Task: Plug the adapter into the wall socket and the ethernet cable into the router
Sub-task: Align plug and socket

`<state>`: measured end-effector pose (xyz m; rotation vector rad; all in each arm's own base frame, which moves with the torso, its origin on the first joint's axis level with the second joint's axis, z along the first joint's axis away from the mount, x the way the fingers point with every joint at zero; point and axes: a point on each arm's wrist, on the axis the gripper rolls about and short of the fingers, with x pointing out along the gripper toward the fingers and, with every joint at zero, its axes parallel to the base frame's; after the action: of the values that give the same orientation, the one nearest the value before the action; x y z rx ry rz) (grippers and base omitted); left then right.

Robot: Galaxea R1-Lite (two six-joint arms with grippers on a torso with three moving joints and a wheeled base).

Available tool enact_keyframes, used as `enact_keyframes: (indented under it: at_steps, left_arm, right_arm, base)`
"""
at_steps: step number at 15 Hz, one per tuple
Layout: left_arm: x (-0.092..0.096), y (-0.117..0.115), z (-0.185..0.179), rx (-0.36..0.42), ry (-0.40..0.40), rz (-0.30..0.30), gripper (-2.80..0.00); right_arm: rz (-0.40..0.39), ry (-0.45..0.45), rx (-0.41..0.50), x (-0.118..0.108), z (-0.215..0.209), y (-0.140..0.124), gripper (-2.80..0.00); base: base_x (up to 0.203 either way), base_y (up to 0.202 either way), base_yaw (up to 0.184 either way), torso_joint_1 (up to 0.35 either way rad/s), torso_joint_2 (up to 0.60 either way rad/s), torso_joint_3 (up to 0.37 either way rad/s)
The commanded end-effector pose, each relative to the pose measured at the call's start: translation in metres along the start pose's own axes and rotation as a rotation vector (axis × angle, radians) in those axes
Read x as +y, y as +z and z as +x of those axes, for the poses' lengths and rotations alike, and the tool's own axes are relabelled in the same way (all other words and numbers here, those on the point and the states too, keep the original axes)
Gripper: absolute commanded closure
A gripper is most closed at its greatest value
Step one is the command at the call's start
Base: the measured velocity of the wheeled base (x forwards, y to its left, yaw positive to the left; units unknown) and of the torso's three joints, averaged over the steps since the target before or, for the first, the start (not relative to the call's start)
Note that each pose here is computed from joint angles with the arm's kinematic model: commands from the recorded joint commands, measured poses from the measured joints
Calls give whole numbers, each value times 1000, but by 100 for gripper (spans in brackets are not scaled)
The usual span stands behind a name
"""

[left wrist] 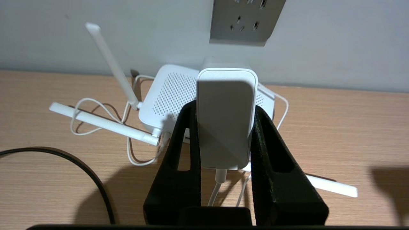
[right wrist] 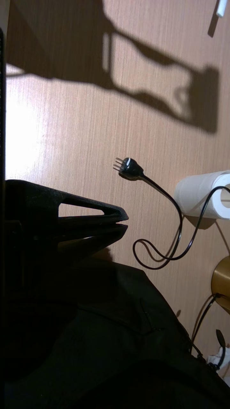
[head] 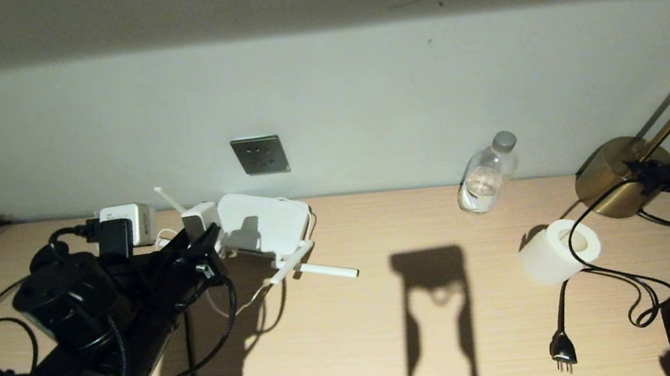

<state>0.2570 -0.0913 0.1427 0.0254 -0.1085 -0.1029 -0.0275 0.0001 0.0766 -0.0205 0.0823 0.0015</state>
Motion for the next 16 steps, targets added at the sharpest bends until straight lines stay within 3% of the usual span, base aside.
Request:
enact_keyframes:
  at_steps: [1,16]
  left_arm:
    - [0,0,0,-6,2,-1,0]
    - [0,-7,-2,25,-1,4,0]
  right_arm:
    - [-1,0,1,0,0,0,0]
    - [-1,1,0,0,0,0,0]
  base:
    - [0,0,0,7,-2,139]
    - [0,0,0,2,0,198]
